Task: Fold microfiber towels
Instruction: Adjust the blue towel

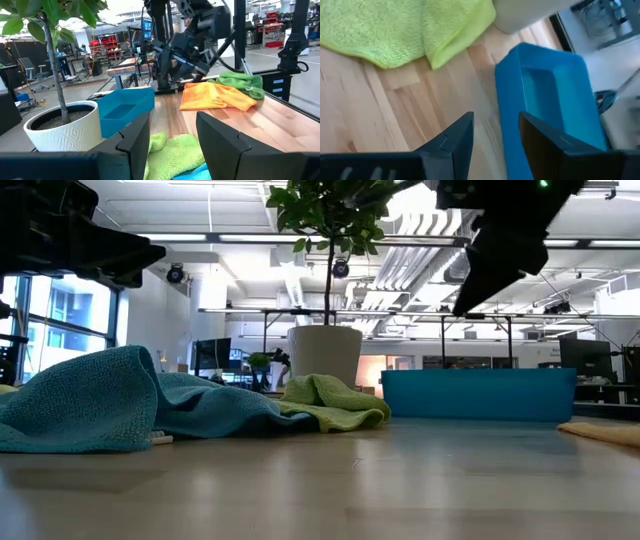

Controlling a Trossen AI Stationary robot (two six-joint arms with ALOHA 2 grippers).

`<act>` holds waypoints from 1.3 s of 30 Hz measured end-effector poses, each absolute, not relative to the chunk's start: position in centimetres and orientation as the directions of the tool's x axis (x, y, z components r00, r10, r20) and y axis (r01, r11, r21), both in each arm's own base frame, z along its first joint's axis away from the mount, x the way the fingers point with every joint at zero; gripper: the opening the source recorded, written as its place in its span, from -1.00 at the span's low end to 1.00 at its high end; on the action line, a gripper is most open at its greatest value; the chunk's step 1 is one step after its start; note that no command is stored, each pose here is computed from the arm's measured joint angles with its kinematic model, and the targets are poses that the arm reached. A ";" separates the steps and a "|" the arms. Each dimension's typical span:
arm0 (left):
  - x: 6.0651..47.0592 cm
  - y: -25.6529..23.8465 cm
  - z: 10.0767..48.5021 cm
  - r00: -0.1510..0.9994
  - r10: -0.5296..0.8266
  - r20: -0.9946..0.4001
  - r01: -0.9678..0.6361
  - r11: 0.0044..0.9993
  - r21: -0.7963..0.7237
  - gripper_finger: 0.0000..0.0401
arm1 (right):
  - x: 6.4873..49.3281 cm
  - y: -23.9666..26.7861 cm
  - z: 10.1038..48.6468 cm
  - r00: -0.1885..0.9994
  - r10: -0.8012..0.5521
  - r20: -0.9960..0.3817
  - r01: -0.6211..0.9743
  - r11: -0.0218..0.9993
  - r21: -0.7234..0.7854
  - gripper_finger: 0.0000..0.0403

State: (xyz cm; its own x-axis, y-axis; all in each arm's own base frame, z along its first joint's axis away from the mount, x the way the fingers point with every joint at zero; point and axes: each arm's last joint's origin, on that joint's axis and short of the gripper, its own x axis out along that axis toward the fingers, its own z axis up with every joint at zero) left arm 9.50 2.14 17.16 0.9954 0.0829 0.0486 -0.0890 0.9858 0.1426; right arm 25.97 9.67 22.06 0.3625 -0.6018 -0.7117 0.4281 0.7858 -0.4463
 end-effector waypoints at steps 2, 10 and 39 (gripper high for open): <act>9.5 2.1 17.4 0.994 0.083 0.069 -0.092 0.985 0.146 -0.24 | 25.0 9.2 21.4 0.419 -0.576 -0.702 0.463 0.800 -0.380 -0.26; 9.3 2.1 18.9 0.972 0.075 0.221 -0.081 0.996 0.020 -0.24 | 24.5 8.3 18.2 0.773 -0.396 -0.496 0.426 0.903 -0.058 -0.26; 11.0 1.9 20.2 0.980 0.085 0.181 -0.053 0.984 -0.172 -0.24 | 32.6 4.3 14.0 0.839 -0.209 -0.503 0.227 0.974 -0.026 -0.26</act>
